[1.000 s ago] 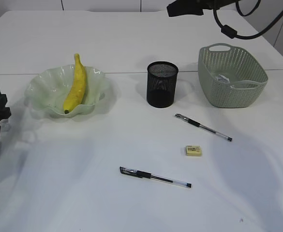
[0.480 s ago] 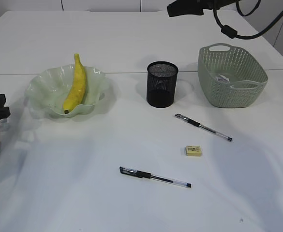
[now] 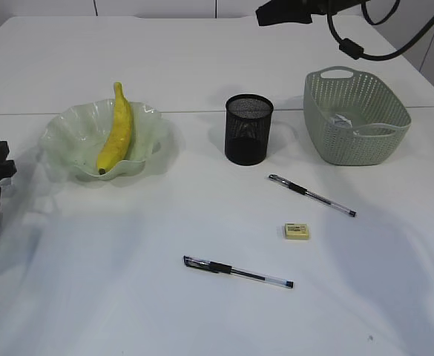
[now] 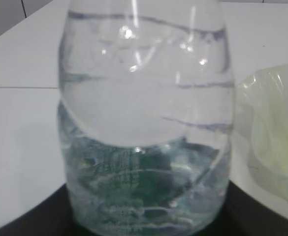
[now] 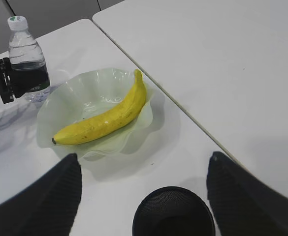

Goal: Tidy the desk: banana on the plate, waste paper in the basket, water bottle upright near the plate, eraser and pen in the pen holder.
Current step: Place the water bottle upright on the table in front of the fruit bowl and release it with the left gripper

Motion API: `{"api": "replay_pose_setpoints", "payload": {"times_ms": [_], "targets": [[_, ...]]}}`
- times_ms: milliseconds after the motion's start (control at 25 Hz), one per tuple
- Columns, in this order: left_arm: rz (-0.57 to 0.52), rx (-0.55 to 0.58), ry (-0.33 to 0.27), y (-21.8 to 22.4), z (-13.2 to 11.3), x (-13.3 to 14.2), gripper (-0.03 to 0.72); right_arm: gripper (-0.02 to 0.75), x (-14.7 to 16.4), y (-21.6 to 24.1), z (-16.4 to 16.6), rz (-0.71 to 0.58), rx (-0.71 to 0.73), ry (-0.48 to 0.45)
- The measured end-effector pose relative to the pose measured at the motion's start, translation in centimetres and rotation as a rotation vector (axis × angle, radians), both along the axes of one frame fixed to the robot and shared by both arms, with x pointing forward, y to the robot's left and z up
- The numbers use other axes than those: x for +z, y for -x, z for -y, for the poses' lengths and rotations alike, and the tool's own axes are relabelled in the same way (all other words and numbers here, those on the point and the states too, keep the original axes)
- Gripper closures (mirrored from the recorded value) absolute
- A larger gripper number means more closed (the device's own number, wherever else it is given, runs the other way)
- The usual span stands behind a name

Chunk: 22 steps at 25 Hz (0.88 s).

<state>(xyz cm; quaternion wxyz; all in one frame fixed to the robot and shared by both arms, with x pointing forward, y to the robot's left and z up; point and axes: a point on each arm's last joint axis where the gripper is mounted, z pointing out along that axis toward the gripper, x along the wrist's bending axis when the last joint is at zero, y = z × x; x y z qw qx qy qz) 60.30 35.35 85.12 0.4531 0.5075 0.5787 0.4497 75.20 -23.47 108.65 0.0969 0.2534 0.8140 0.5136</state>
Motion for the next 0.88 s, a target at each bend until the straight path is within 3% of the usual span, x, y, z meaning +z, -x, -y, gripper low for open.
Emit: {"api": "replay_pose_setpoints", "payload": {"times_ms": [880], "targets": [[0.0, 0.039, 0.006, 0.02, -0.34, 0.0, 0.282, 0.153, 0.0, 0.0, 0.0, 0.0, 0.0, 0.0]]}}
